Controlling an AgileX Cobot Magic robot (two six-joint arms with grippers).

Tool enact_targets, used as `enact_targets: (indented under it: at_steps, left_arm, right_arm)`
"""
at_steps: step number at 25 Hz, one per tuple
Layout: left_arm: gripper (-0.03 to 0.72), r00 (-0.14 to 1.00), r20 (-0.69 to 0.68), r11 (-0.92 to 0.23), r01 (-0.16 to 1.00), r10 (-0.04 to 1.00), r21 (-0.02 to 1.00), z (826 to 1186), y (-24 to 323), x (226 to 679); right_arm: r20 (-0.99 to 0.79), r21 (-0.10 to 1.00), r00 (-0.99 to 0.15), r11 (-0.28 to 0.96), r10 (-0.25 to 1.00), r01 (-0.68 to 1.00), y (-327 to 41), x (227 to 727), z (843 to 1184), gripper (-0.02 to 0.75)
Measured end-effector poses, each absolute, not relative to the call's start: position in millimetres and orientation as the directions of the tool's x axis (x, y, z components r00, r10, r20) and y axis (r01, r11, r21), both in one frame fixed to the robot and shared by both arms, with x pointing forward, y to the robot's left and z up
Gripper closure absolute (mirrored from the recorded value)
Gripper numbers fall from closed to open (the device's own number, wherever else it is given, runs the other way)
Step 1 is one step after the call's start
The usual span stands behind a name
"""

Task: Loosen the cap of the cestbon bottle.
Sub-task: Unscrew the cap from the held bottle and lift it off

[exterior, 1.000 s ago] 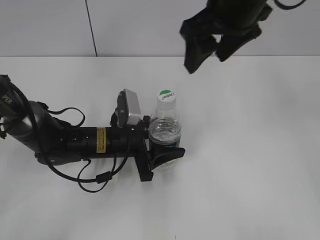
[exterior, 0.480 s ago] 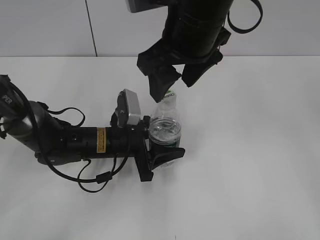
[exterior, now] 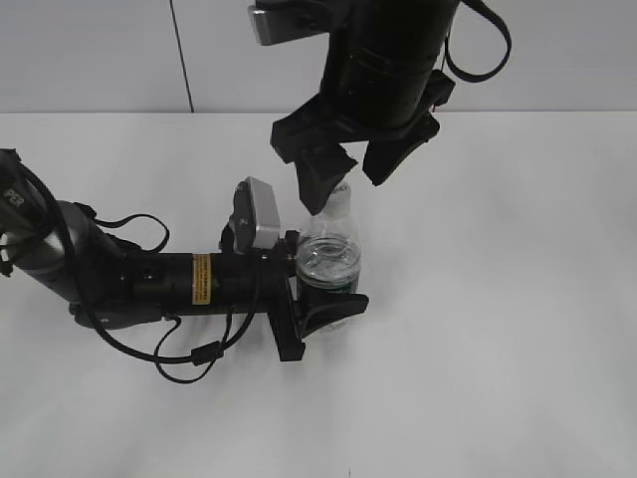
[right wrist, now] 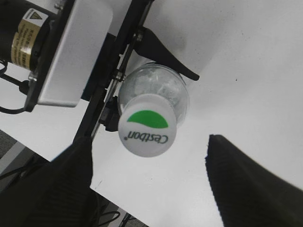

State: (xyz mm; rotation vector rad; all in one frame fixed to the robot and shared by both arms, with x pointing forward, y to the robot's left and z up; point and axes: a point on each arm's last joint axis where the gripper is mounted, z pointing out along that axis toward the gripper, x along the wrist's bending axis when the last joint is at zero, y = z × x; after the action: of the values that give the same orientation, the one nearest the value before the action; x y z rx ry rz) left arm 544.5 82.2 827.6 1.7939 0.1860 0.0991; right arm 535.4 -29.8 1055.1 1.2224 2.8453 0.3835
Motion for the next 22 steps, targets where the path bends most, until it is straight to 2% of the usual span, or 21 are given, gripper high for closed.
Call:
enact_targets:
  at_steps: [22]
  left_arm:
    - [0.276, 0.983, -0.033, -0.22, 0.073, 0.179, 0.973, 828, 82, 545]
  right_arm:
    - [0.089, 0.207, -0.69, 0.664, 0.719, 0.719, -24, 541, 1043, 0.174]
